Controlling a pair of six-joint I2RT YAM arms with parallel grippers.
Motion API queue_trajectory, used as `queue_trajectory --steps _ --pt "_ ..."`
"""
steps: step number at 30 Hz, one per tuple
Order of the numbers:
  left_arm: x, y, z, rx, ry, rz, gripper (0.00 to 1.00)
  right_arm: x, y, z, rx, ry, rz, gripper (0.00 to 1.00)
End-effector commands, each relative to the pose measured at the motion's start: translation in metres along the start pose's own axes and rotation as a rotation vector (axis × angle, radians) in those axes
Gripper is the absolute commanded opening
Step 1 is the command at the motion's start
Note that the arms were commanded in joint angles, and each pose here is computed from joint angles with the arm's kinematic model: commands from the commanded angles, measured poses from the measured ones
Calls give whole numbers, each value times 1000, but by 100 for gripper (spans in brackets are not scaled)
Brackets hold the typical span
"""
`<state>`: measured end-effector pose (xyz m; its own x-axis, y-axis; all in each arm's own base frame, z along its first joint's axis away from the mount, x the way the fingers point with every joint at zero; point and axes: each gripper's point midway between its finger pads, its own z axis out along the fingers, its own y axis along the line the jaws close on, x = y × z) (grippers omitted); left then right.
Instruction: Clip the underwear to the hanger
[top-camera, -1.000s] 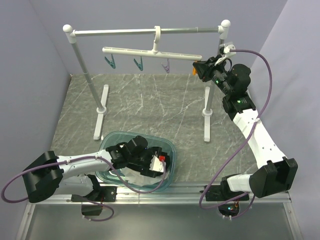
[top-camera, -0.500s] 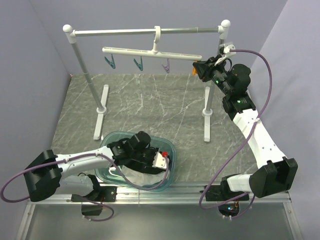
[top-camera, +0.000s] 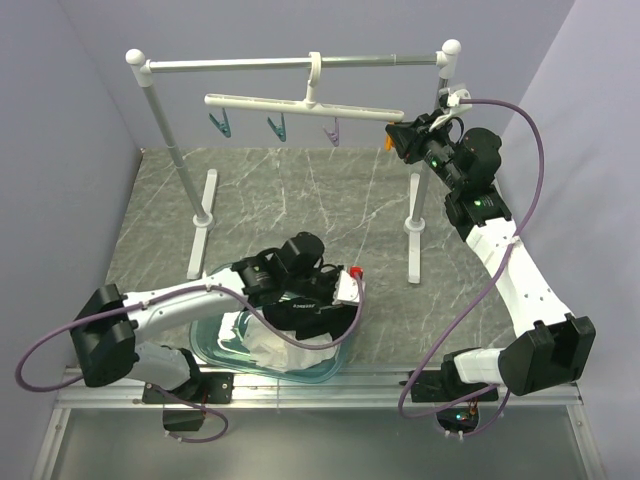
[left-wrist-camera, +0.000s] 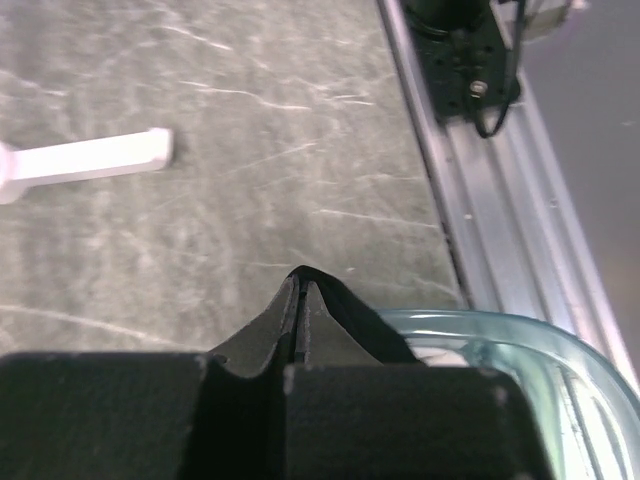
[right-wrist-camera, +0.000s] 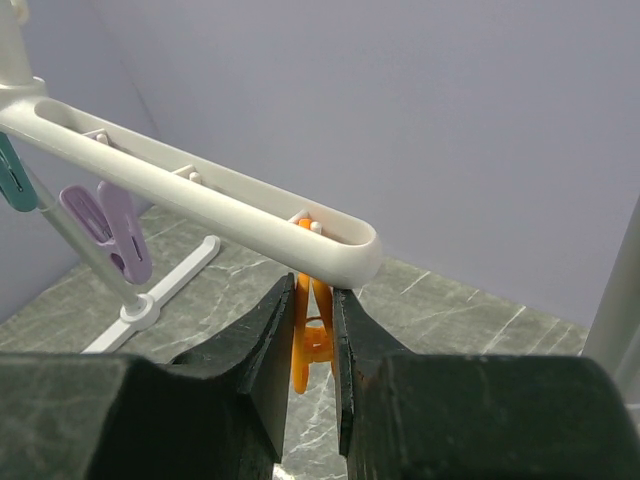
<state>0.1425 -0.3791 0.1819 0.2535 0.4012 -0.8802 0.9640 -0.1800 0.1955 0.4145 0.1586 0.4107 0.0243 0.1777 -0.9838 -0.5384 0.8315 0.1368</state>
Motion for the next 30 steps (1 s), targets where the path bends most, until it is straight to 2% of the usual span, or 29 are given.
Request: queue_trajectory --steps 1,7,10,13,14,18,22,25,27,30 --pt "-16 -13 11 82 -35 -22 0 -19 2 -3 -9 -35 -27 0" --pt "-1 -29 40 148 10 -48 1 -16 3 -3 -12 -35 -15 0" --pt "5 -28 51 149 38 -79 7 -16 2 -2 -12 -35 -13 0" --pt "6 -22 54 133 71 -102 28 -18 3 -1 -14 -39 -12 0" --pt "8 -17 53 110 86 -102 40 -19 3 -1 -14 -40 -13 0" --pt "-6 -2 34 62 56 -136 60 -18 3 -2 -14 -37 -16 0" --pt "-32 0 7 30 3 -109 65 -17 3 -3 -15 -37 -16 0" --pt "-36 0 -11 -5 3 -116 67 -18 4 -3 -19 -39 -15 0" --pt "-18 -4 -17 -16 47 -149 68 -19 3 -3 -16 -41 -18 0" --pt "14 -16 -31 -41 99 -182 81 -19 4 -4 -19 -39 -20 0"
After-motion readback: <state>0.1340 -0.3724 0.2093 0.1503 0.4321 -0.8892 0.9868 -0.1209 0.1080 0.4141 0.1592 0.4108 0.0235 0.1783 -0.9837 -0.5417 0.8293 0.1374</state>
